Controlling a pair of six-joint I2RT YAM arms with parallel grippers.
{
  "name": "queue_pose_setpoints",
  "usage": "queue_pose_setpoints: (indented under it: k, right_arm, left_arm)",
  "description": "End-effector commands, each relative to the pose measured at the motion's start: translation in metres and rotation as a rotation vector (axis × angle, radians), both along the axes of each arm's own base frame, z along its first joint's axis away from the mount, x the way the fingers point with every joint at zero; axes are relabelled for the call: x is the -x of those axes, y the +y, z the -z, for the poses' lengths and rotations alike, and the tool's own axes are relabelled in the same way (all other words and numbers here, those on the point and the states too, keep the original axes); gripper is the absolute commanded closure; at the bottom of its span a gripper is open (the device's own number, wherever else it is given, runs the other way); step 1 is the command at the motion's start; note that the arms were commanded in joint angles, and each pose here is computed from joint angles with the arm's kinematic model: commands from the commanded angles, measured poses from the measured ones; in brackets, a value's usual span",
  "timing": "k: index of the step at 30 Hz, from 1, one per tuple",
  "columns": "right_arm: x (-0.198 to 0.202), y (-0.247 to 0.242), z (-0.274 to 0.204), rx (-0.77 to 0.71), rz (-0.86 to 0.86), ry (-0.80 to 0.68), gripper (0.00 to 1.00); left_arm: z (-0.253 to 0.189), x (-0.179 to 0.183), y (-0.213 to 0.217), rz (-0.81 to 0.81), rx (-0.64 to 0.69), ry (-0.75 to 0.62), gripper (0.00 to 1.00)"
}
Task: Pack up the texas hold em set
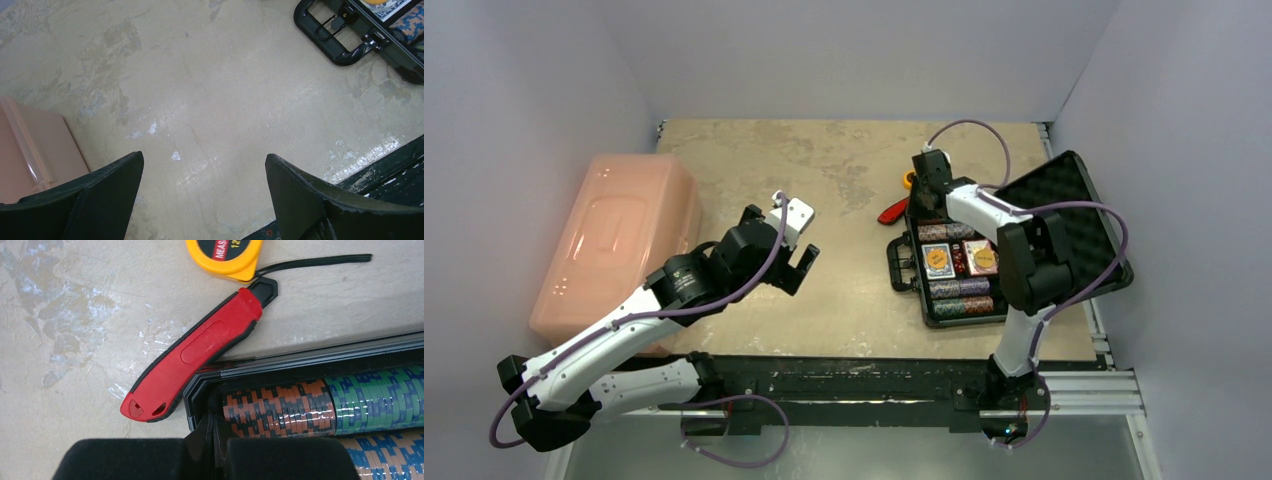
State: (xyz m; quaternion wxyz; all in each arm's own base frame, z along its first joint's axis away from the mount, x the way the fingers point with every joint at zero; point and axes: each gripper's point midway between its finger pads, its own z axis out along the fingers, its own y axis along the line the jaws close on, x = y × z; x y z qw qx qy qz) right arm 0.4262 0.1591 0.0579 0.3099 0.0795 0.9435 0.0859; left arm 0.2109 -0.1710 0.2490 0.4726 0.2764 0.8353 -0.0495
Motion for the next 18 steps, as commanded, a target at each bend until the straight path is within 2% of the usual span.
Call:
queue_pose_setpoints:
  k: [1, 9, 18]
  right_arm:
    - [0.005, 0.083, -0.014, -0.112, -0.180, -0.041, 1.00]
    - [0.023, 0.160, -0.016, -0.207, -0.377, -0.050, 1.00]
    - [0.040, 0.224, -0.021, -0.274, -0.501, -0.058, 1.00]
  left_arm:
    - [-0.015, -0.003, 0.003, -0.004, 0.014, -0.044, 0.09]
    - [-0.014, -0.003, 0.002, -0.004, 0.017, -0.036, 0.09]
    - [-0.016, -0.005, 0.006, -0.023, 0.016, -0.041, 0.09]
